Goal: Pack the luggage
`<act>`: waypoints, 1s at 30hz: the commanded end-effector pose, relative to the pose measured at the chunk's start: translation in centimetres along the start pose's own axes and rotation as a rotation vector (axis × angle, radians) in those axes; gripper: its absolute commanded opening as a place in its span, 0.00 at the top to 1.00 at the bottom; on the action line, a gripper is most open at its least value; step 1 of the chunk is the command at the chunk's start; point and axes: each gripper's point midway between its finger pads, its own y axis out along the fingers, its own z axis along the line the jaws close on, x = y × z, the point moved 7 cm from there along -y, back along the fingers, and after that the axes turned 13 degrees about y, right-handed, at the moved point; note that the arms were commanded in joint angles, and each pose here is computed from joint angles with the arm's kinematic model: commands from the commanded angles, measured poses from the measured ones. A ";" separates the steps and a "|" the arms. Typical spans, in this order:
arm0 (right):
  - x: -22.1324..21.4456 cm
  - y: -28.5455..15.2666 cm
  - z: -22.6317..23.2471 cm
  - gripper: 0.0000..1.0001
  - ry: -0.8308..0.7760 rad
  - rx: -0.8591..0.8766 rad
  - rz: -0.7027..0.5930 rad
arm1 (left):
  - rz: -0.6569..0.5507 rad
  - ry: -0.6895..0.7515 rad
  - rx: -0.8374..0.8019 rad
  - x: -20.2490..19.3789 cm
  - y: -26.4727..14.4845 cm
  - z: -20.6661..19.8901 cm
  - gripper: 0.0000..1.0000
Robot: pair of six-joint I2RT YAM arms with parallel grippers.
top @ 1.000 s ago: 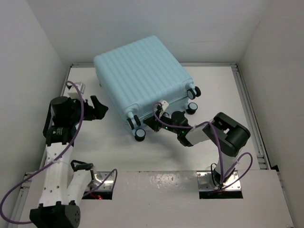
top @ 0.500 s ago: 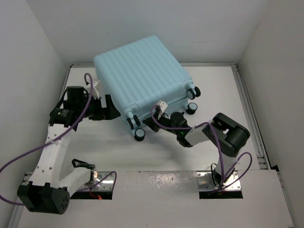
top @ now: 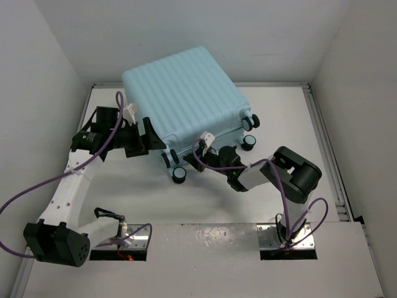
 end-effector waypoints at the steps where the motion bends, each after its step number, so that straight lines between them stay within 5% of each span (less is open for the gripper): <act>1: 11.0 1.5 3.4 1.00 -0.146 0.140 -0.521 | -0.007 -0.049 -0.017 0.1 0.1 -0.7 0.01; 22: 11.3 4.3 5.3 1.00 -0.218 0.076 -0.591 | 0.038 -0.034 0.307 -0.6 5.0 1.8 0.02; 25: 11.2 4.3 5.0 1.00 -0.226 0.016 -0.602 | 0.055 -0.039 0.369 -0.8 5.4 2.7 0.19; 26: 11.3 4.2 5.1 1.00 -0.235 0.005 -0.608 | 0.069 -0.043 0.388 -1.0 5.6 3.0 0.37; 30: 11.1 3.8 4.6 1.00 -0.253 -0.047 -0.609 | 0.066 -0.052 0.401 -0.7 5.7 3.1 0.71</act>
